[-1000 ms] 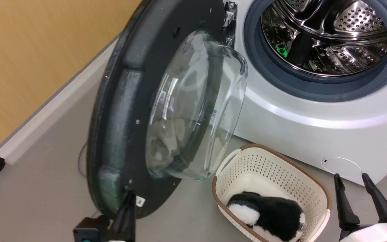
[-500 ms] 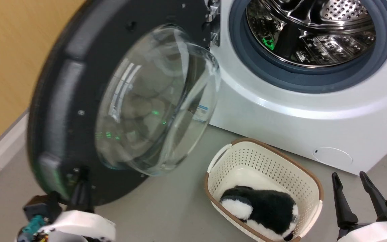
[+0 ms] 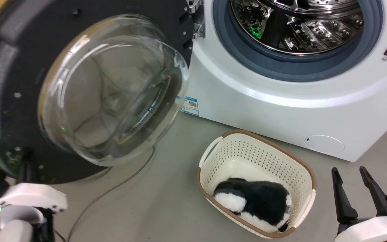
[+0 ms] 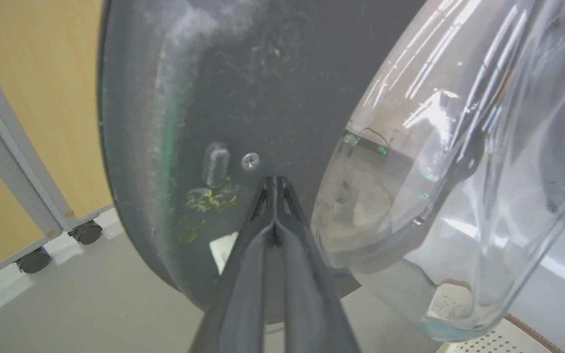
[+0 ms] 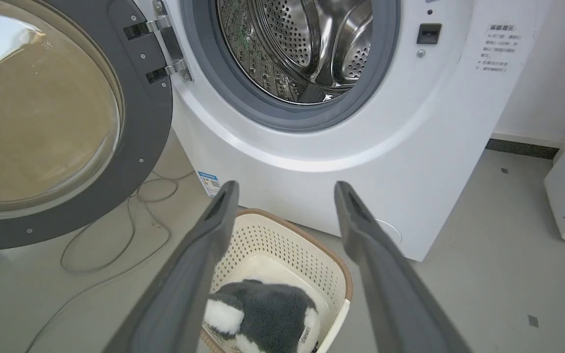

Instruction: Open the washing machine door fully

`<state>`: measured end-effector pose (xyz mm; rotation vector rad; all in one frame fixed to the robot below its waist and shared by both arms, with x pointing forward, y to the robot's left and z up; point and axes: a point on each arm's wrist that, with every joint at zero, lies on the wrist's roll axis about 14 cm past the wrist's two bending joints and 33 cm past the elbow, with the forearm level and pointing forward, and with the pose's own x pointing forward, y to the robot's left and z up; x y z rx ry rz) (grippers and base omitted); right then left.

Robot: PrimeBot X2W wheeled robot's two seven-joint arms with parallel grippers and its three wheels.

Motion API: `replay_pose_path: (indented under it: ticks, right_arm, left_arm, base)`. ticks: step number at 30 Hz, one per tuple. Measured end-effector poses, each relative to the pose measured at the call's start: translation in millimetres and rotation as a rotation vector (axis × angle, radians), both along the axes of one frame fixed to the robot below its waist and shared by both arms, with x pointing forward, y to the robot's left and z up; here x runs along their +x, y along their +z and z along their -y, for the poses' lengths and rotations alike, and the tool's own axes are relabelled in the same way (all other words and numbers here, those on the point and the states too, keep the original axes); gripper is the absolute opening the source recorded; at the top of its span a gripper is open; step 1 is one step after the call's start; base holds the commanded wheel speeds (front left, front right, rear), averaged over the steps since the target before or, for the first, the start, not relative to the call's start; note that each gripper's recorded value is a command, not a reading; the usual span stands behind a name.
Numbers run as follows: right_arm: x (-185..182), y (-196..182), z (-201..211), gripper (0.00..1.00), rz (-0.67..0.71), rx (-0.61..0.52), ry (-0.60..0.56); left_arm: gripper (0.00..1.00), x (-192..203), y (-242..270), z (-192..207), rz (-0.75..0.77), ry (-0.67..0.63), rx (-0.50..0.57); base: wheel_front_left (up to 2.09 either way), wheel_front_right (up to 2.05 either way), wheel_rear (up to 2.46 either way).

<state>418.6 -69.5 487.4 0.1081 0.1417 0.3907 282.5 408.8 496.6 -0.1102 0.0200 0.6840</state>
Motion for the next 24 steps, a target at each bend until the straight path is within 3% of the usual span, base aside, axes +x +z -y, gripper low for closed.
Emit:
replay_pose_path:
  ticks: [14,24]
  right_arm:
    - [-2,2,13,1.00,0.003,0.000,-0.038]
    - [-11,10,24,1.00,0.026,0.010,-0.069]
  left_arm:
    - [0.00,4,0,-37,-0.024,0.061,0.032]
    - [0.00,-28,-8,-7,0.055,0.109,-0.017]
  base:
    - [0.00,0.00,0.00]
    - [0.00,0.00,0.00]
